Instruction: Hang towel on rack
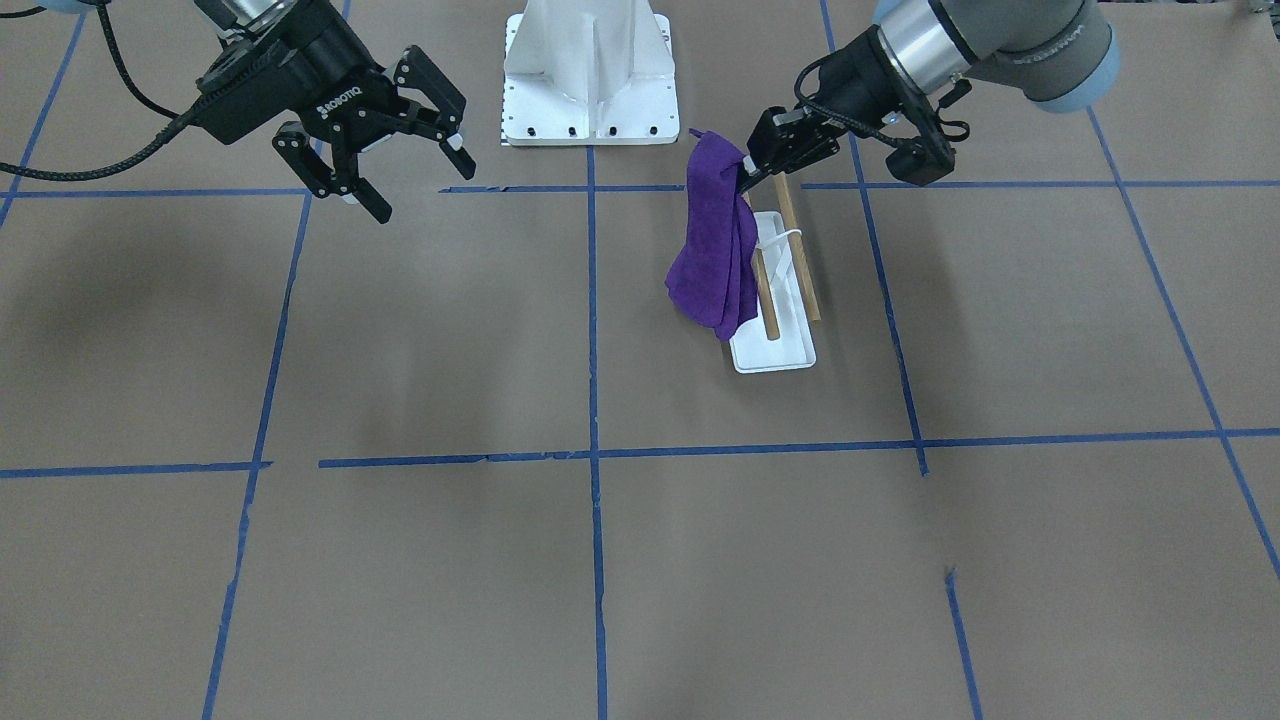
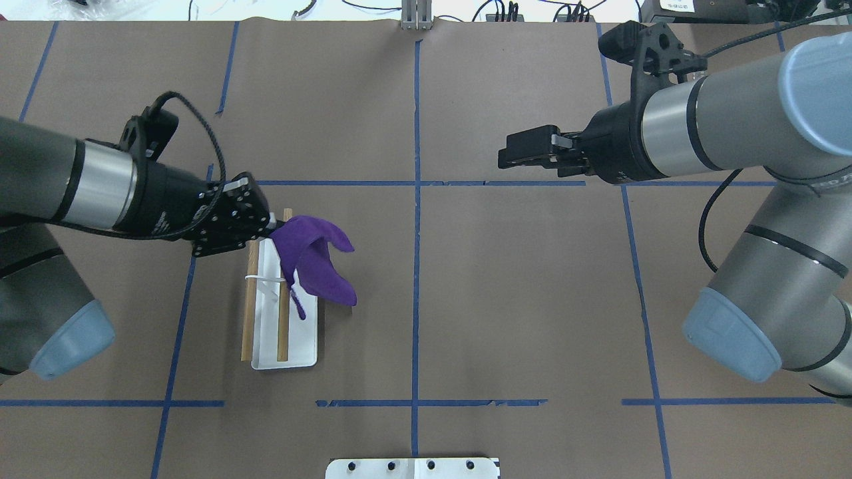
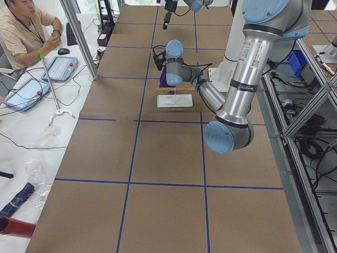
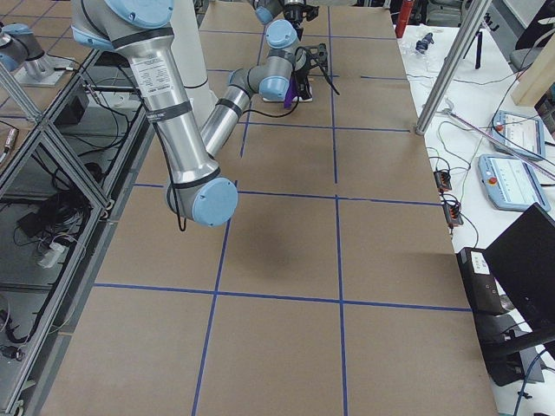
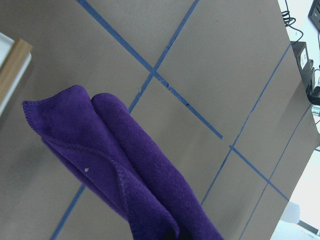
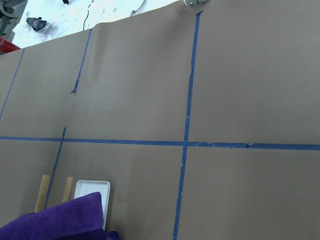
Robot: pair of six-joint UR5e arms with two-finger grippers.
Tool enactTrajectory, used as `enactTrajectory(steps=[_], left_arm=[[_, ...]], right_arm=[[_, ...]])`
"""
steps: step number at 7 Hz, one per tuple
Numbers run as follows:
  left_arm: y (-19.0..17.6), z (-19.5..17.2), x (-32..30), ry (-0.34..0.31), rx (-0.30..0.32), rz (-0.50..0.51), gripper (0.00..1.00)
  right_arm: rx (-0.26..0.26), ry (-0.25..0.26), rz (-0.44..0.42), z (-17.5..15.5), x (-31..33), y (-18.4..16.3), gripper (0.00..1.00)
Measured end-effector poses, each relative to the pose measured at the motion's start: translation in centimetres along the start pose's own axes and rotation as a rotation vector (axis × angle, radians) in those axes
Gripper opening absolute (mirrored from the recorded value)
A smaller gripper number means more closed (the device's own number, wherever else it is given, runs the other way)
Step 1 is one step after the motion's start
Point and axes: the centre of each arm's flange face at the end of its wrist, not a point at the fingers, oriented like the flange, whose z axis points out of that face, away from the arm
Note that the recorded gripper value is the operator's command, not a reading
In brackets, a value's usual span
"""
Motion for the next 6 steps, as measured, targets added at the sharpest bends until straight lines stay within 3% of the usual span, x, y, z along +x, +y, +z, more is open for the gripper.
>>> enactTrajectory(steps=[2, 6], left_arm=[[-0.8, -1.7, -8.0, 0.01, -0.077, 0.08, 0.0], [-4.4, -6.2, -13.3, -0.018, -0.068, 0.097, 0.0]], right_arm=[[0.001, 0.021, -0.005, 0.2, 1.0, -0.1, 1.0], [0.0, 0.036, 0.0, 0.3, 1.9, -0.2, 1.0]])
